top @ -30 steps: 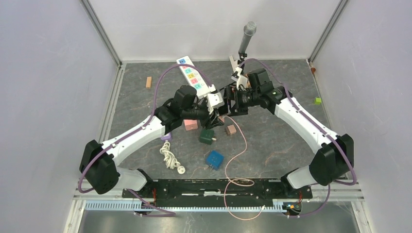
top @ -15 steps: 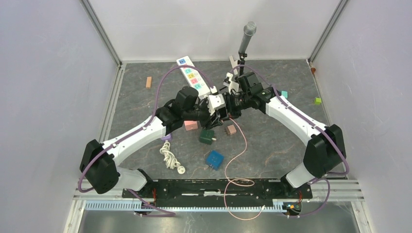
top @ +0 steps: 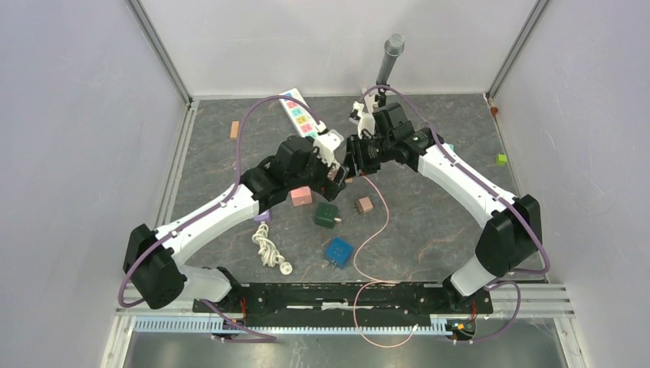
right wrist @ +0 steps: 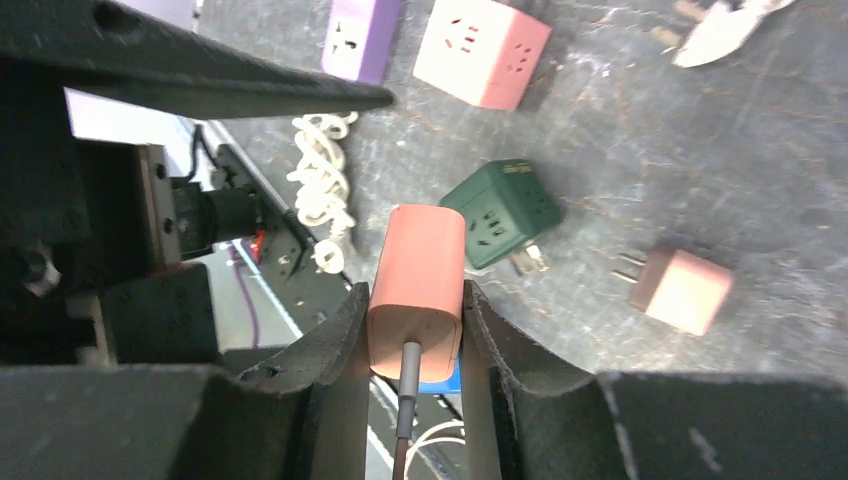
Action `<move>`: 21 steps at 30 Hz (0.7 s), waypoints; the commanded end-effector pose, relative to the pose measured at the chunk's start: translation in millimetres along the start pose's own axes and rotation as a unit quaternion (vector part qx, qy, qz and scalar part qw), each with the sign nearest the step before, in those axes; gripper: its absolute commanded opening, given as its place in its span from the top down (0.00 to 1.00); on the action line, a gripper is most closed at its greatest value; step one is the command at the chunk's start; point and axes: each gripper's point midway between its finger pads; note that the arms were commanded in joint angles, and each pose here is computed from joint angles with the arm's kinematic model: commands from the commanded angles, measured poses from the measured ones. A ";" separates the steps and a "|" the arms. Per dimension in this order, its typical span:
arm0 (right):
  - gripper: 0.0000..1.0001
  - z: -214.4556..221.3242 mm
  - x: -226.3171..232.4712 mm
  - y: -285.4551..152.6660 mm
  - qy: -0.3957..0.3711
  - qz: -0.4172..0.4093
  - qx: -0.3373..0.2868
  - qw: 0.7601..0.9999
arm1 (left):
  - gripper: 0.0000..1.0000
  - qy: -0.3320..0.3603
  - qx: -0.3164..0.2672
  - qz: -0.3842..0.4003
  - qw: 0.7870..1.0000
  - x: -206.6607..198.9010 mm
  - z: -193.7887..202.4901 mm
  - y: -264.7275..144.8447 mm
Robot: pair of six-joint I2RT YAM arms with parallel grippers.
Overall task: Insert the plug
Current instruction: Pick up the plug from the center of the board.
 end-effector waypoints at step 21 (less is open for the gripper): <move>1.00 3.5 -31.5 -4.8 -0.074 0.059 0.019 0.995 | 0.00 -0.454 0.223 -0.319 0.802 119.6 214.8 -85.6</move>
Point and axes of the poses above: each gripper's point midway between its finger pads, its own y axis out along the fingers, its own x axis along the line the jaws close on, z = x × y, and after that the axes turned 1 degree about y, right-handed
